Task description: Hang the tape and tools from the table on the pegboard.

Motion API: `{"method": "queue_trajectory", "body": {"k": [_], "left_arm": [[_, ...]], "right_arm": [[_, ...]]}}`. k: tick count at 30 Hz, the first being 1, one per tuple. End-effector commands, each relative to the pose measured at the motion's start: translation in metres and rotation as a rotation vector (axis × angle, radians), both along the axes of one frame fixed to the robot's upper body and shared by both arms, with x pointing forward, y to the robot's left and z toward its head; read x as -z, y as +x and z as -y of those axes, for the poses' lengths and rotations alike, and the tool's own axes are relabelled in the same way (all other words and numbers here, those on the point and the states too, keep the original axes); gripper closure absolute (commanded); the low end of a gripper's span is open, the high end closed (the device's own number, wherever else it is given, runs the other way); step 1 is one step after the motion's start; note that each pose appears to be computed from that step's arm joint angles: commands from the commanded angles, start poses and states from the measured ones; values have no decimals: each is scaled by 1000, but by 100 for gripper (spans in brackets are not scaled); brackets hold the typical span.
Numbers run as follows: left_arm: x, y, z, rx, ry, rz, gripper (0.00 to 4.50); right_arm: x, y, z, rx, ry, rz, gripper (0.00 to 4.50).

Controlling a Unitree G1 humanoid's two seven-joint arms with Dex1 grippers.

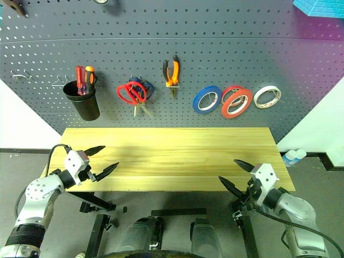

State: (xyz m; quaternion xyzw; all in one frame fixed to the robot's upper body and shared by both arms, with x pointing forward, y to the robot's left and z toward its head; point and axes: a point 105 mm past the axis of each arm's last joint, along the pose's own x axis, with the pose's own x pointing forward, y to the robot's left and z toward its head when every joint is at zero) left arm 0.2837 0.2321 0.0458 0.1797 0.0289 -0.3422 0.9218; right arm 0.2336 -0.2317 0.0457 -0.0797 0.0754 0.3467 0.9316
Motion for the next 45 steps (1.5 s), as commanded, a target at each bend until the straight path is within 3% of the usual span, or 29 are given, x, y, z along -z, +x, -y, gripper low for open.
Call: {"method": "queue_trajectory", "body": {"k": [1, 14, 45], "left_arm": [[-4, 3, 4, 9, 13, 37, 4], [18, -1, 13, 45, 48, 0, 4], [22, 7, 12, -16, 27, 4, 4]], "right_arm": [[-11, 2, 1, 11, 1, 46, 0], [-8, 6, 1, 82, -9, 22, 0], [-16, 10, -10, 137, 15, 10, 0]]}}
